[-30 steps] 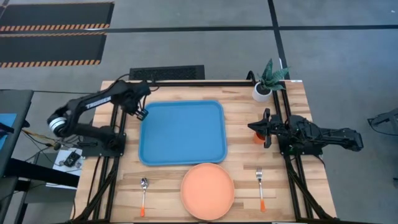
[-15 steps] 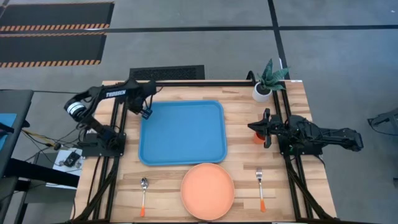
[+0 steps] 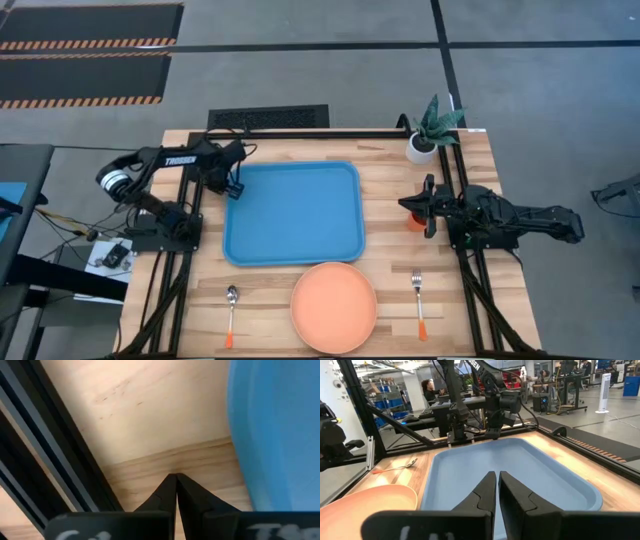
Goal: Pick and place plate/cup/fork/spoon on tray
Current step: Prepare the blue tray, then put the orange plate on the center of the blue tray
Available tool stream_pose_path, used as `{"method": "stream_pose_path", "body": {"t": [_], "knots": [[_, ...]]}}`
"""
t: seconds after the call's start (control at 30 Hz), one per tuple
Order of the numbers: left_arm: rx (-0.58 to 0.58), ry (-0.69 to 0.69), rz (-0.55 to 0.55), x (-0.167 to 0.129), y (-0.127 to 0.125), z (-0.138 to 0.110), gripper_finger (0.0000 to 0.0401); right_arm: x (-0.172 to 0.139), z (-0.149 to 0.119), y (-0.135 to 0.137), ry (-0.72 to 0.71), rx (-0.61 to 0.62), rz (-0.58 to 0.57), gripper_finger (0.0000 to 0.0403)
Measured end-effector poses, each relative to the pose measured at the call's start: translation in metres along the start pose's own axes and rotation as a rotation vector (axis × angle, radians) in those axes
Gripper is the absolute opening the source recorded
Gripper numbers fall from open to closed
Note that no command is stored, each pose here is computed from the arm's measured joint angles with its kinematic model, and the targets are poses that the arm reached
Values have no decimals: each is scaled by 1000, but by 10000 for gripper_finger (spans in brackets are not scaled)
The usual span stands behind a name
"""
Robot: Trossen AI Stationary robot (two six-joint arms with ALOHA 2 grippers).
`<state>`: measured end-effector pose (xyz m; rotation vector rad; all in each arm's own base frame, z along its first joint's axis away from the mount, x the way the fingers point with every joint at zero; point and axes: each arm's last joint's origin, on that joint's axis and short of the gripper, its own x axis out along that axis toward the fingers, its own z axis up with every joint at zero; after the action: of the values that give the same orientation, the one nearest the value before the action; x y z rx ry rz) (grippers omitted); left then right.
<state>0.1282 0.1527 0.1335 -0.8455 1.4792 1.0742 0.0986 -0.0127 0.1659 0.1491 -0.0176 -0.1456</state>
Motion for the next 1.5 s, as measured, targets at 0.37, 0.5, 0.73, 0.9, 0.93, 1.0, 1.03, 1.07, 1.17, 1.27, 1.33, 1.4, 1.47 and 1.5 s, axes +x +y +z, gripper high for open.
{"method": "stream_pose_path", "body": {"t": [0.37,0.5,0.73,0.9,0.93,1.0,1.03,1.07,1.17,1.27,1.33,1.4,1.47,1.5], "knots": [[-34,-97,-104,-5,-7,9,0,0,0,0,0,0,1,47],[-44,-103,-115,-5,-8,9,0,0,0,0,0,0,1,47],[-47,-132,-135,-7,-14,10,0,0,0,0,0,0,1,47],[-37,-145,-146,-8,-19,10,0,0,0,0,0,0,0,47],[-30,-146,-149,-8,-19,10,0,0,0,0,0,0,1,47],[-18,-148,-152,-9,-19,9,0,0,0,0,0,0,0,47],[-10,-151,-162,-10,-19,9,0,0,0,0,0,0,1,47],[4,-156,-175,-12,-19,8,0,0,0,0,0,0,1,47],[35,-175,-185,-21,-16,4,0,0,0,0,0,0,0,47],[62,-199,-200,-29,-11,-4,0,0,0,0,0,0,0,47],[88,-189,-237,-32,-9,-14,0,0,0,0,0,0,0,47],[115,-193,-272,-33,-10,-25,0,0,0,0,0,0,0,47],[138,-203,-298,-33,-10,-37,0,0,0,0,0,0,1,47],[137,-208,-307,-33,-11,-42,0,0,0,0,0,0,1,47]]}}
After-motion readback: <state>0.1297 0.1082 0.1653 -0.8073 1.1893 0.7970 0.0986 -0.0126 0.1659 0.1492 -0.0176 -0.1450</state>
